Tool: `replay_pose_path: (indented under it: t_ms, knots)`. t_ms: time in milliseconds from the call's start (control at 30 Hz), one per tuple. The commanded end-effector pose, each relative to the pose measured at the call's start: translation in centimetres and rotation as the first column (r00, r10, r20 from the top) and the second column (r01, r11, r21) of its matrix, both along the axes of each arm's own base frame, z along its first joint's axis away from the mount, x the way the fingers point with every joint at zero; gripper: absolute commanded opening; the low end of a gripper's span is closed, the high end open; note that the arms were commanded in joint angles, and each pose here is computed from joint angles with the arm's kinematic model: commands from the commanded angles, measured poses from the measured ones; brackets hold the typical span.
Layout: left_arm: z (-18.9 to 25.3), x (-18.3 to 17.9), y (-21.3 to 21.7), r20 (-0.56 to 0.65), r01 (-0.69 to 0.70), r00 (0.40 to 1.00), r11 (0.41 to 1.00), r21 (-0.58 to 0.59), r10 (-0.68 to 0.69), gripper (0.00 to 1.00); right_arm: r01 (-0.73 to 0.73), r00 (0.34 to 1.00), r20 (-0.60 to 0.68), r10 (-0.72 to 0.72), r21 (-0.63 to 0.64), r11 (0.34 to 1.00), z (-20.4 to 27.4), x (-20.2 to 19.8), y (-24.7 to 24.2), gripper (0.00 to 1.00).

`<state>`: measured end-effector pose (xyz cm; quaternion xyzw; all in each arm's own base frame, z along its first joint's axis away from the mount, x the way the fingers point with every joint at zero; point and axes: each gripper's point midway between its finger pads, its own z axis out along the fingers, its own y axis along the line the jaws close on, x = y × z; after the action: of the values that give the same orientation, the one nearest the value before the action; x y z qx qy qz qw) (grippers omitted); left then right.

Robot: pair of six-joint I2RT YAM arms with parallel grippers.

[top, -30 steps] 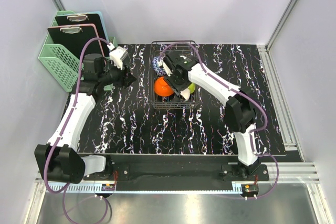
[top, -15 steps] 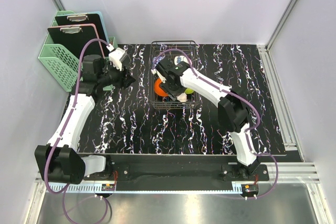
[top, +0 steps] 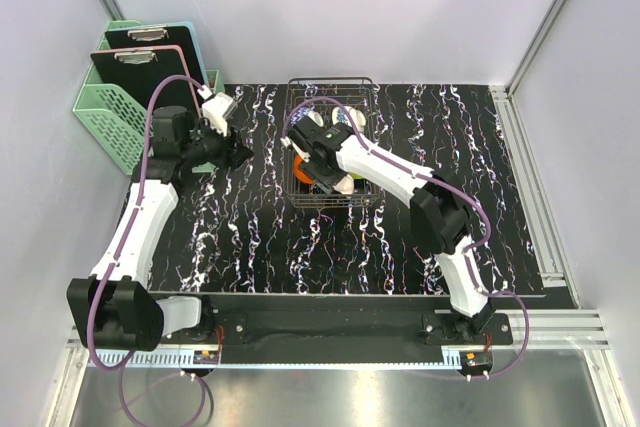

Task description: Load the bowls into the dish rack

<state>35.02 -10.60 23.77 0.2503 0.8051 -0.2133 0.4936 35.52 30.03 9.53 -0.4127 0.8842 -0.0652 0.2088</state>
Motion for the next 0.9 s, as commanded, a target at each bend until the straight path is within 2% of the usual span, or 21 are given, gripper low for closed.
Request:
replay_pose_path:
  t_ms: [0,100,233,567,867]
  knots:
    - [2.0,0.2,-0.1,0.091,0.033,0.995,0.999,-0.007,-0.032,0.5,-0.062,0.994,-0.087,0.062,-0.006,0.998,-2.1,-2.6,1.7,0.26]
    - [2.0,0.2,0.0,0.088,0.032,0.996,0.999,-0.01,-0.031,0.5,-0.071,0.993,-0.095,0.07,-0.005,0.997,-2.2,-2.9,1.8,0.32]
    - [2.1,0.1,0.0,0.091,0.033,0.995,0.999,-0.012,-0.032,0.5,-0.09,0.991,-0.105,0.089,-0.004,0.996,-2.3,-3.5,2.1,0.5]
    - [2.4,0.1,0.4,0.101,0.028,0.995,1.0,-0.011,-0.027,0.5,-0.12,0.985,-0.128,0.118,-0.006,0.993,-2.8,-4.5,2.6,0.78]
    - [2.3,0.1,0.5,0.1,0.029,0.995,0.999,-0.014,-0.027,0.5,-0.133,0.978,-0.165,0.128,-0.017,0.991,-3.3,-5.1,2.4,0.82]
